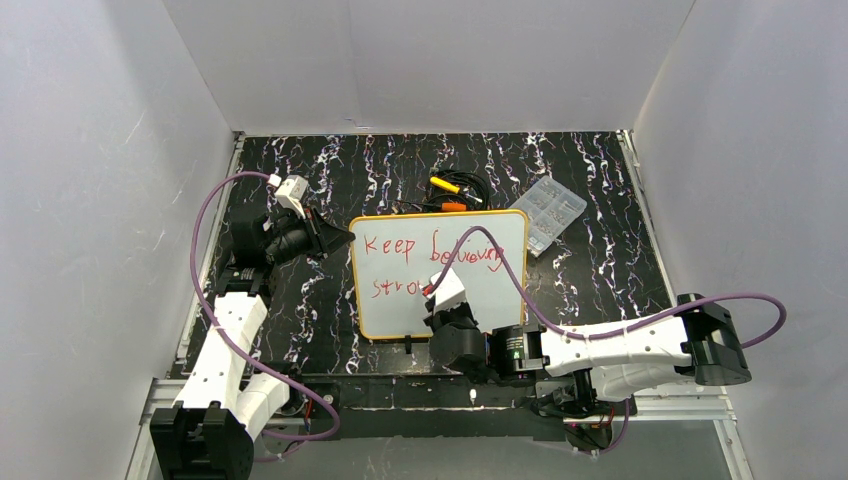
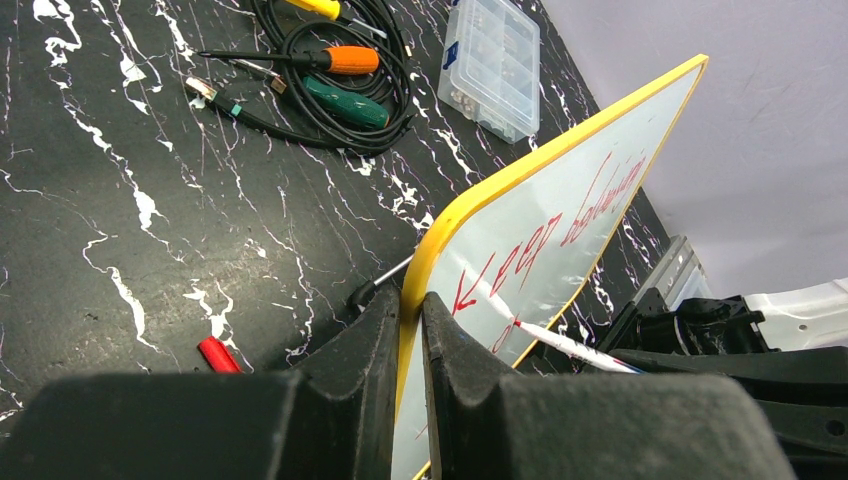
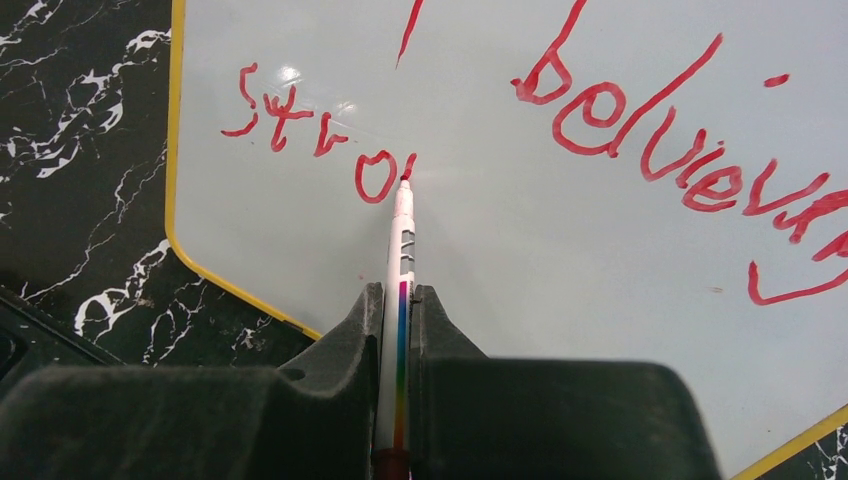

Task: Write a sentence on the whiteboard

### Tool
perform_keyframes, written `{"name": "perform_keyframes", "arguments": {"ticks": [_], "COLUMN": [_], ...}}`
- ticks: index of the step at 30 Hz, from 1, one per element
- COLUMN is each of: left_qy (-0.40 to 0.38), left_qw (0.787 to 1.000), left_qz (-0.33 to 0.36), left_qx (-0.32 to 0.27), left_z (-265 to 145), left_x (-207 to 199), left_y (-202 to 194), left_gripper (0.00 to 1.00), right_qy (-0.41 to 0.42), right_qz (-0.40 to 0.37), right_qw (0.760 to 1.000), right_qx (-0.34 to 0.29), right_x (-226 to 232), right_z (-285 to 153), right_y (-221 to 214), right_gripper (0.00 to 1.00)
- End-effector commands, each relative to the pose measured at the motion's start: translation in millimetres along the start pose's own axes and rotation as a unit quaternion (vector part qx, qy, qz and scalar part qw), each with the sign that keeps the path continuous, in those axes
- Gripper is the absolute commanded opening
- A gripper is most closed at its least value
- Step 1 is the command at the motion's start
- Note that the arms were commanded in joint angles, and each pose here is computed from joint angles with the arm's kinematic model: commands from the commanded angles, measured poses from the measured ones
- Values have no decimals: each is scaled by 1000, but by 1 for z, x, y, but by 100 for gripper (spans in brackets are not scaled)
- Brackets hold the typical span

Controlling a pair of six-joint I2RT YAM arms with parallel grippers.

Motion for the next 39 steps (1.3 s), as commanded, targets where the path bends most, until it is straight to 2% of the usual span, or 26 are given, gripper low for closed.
{"name": "perform_keyframes", "arguments": {"ticks": [1, 8, 23, 39], "left_qy": [-25, -25, -25, -25], "left_qw": [999, 999, 999, 999], "left_qz": [-3, -2, -3, -3], "left_qx": [20, 20, 21, 21], "left_z": [-2, -2, -2, -2], "left_x": [-12, -12, -12, -11], "left_y": [-3, -3, -3, -3], "left_gripper": [0, 0, 0, 0], "right_qy": [-3, 8, -46, -45], "right_qz": [15, 11, 24, 16], "right_qw": [1000, 1000, 998, 999], "right_qx": [10, 10, -29, 8], "right_x": [-3, 2, -9, -16], "right_z": [-3, -4, -2, -6], "right_y": [-2, -3, 16, -3], "right_gripper": [1, 1, 1, 1]}}
Point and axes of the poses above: each gripper's point midway between its finger pads, its own z axis out along the fingers, its own x axis along the line the jaws close on, y = z × x, the point moved 5 cm from there along -z, back along the fingers, and after that the axes turned 5 degrees about -z, right-handed, at the moved point
